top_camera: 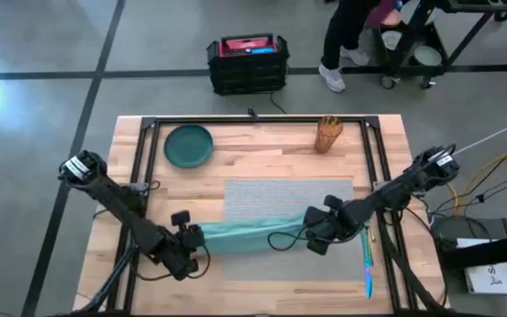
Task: Set table place
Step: Fold the light blue table napkin
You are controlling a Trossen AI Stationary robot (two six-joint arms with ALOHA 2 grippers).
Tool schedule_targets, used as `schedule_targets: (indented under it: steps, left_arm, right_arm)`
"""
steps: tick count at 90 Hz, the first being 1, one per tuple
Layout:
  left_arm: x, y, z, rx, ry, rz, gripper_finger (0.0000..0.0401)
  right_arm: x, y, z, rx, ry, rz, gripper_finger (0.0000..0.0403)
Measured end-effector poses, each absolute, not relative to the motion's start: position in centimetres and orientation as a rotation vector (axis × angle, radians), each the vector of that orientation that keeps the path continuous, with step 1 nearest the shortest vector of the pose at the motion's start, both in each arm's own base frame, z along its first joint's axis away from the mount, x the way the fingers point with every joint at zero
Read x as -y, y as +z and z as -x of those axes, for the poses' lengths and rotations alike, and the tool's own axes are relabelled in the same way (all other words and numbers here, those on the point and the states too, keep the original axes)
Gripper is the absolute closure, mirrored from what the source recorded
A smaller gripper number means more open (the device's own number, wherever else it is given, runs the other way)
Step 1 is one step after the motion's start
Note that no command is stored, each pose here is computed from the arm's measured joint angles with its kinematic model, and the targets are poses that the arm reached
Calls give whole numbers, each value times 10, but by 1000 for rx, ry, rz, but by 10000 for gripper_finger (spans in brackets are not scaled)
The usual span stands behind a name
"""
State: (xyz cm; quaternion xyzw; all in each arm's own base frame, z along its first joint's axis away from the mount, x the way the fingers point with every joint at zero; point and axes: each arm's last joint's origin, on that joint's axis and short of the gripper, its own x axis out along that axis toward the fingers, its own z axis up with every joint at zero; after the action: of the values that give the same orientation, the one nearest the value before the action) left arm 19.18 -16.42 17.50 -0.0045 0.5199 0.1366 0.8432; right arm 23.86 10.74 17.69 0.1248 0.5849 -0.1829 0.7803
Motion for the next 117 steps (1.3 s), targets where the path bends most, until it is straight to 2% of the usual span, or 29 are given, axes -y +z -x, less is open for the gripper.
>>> schedule_targets:
  steps: [48,88,100,117]
  left_arm:
    - [152,158,-188,-1070,354,8,401]
    - [152,155,-187,-1072,352,14,400]
    - [151,155,-188,-1071,360,25,393]
    - [147,154,-190,-1072,399,59,356]
  right_arm:
    - [-99,156,-242,-1292,-460,-239,403]
    - [-95,156,-245,-1255,-491,-209,401]
    - [-95,156,-245,-1252,-491,-212,377]
    - [-94,155,-246,-1234,-522,-204,306]
